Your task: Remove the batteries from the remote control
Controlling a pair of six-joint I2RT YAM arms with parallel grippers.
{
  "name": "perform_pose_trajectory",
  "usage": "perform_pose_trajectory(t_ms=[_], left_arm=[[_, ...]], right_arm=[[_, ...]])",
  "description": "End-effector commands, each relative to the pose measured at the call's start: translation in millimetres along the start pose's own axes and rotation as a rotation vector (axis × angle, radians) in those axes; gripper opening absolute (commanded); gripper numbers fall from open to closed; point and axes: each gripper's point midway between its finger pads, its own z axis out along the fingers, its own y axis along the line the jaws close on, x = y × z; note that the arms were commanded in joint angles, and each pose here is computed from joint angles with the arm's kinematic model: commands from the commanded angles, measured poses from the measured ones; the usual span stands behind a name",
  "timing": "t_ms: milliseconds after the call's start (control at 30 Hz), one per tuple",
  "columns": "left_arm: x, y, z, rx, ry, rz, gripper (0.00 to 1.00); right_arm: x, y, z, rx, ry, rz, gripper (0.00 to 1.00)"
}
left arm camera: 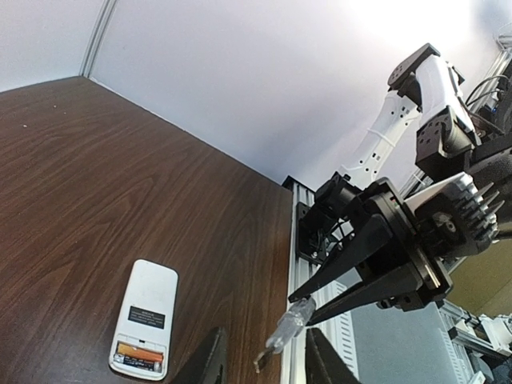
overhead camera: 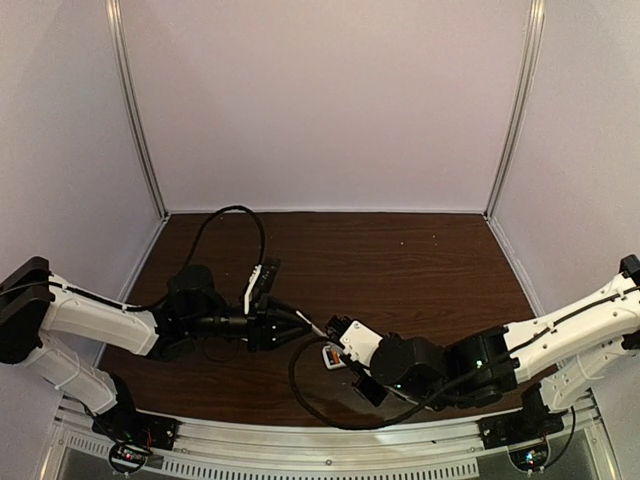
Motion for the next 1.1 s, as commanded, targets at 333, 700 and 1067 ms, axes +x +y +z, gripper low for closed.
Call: perform_pose_trajectory(t_ms=[333,700,1067], left_arm=[[-10.4,1.4,4.8,0.007,-0.014,0.008,0.24],[-10.1,-3.0,5.1,0.036,-0.014,0.012,0.00],[-15.8,2.2,3.1,-0.002,-0.051,0.008,0.00]], right_arm=[[-6.5,5.2,-1.0,0.006,-0.001,-0.026,0.00],[-9.4,-0.7,-2.7,0.035,-0.018,-0.002,0.00],[-23.1,-23.9,-14.5,-0.014,-0.150,0.262,1.00]])
